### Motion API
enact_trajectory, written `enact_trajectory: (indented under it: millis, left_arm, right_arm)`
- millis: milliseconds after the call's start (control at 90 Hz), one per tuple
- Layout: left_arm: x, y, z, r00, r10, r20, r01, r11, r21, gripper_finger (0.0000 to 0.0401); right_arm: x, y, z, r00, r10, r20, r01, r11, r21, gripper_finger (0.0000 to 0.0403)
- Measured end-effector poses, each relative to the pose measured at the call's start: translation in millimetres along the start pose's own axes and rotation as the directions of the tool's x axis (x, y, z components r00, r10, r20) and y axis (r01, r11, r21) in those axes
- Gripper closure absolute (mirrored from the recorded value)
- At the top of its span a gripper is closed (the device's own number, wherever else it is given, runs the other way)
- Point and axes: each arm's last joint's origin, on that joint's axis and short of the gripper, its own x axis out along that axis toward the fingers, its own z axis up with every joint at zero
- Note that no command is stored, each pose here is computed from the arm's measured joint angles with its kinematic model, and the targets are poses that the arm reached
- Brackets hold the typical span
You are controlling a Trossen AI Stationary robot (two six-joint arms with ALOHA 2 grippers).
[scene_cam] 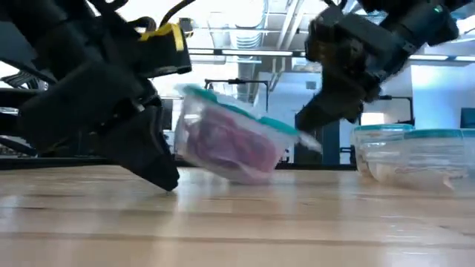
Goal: Sort candy
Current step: Close the big circular transparent bin
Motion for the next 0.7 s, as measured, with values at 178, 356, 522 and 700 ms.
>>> enact_trajectory:
  millis: [178, 356, 522, 700]
  left_arm:
    - [-5.0, -3.0, -4.8, 1.000, 0.006, -0.019, -0.006, 0.999, 0.048, 0.0304]
    - [-10.8, -8.1, -5.7, 1.000, -0.012, -0.004, 0.012, 0.999, 0.048, 0.0304]
    - [-26.9, -15.0, -5.4, 0.998, -0.050, 0.025, 0.049, 0.998, 0.032, 0.0304]
    - [-66.3, -11.6, 12.2, 0.983, -0.056, 0.174, 0.067, 0.996, -0.058, 0.0304]
  right_arm:
    - [-15.7, 22.8, 13.3, 0.997, 0.067, 0.040, -0.066, 0.998, -0.017, 0.0403]
    - [-30.4, 25.0, 34.3, 0.993, 0.071, 0.098, -0.066, 0.996, -0.054, 0.0403]
    - [-27.3, 16.3, 45.1, 0.989, 0.062, 0.138, -0.041, 0.988, -0.148, 0.0403]
    - [-18.4, -5.1, 66.9, 0.959, 0.226, 0.168, -0.172, 0.942, -0.288, 0.0403]
